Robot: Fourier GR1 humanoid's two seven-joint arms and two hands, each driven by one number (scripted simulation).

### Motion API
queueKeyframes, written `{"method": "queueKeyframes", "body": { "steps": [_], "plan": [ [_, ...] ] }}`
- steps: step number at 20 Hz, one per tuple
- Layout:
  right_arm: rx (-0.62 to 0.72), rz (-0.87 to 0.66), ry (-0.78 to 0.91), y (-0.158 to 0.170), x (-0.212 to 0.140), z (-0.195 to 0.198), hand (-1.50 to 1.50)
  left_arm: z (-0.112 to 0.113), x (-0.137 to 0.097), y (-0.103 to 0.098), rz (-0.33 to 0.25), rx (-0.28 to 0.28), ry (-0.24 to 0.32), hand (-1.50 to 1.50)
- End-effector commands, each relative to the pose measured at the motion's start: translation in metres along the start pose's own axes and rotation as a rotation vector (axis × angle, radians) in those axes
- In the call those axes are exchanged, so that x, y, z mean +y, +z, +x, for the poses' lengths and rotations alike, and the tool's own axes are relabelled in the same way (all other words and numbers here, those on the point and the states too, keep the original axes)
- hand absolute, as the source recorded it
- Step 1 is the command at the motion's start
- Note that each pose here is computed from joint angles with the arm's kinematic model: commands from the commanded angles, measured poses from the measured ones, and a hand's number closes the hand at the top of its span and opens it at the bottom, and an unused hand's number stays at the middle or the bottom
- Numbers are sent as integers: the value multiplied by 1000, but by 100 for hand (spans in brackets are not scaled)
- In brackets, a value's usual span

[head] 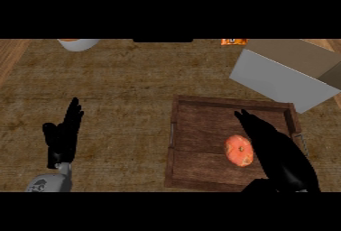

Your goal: Pick the squash from the tray and place it in the cardboard box

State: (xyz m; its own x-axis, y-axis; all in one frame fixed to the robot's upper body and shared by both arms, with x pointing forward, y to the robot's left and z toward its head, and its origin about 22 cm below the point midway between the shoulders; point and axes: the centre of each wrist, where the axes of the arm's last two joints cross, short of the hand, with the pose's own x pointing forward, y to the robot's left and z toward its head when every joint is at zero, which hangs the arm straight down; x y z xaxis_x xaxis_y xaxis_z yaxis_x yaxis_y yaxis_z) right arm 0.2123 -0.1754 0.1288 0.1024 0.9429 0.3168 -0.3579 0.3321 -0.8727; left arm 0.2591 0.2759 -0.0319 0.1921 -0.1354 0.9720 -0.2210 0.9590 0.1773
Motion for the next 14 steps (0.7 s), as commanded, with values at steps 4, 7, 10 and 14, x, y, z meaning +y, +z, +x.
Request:
{"method": "queueKeyframes", "body": {
  "steps": [4, 7, 10, 14],
  "plan": [
    [68, 31, -3, -7, 4, -3, -150, -3, 3, 8, 11, -13, -10, 0],
    [107, 39, 34, -23, 16, -11, -150, 13, -11, -6, 4, 8, 9, 0],
    [113, 23, 35, -32, 5, 3, -150, 6, 0, -7, -7, 0, 9, 0],
    [144, 34, 66, -45, 15, -16, -150, -17, -1, 11, 0, -10, 7, 0]
  ]
}}
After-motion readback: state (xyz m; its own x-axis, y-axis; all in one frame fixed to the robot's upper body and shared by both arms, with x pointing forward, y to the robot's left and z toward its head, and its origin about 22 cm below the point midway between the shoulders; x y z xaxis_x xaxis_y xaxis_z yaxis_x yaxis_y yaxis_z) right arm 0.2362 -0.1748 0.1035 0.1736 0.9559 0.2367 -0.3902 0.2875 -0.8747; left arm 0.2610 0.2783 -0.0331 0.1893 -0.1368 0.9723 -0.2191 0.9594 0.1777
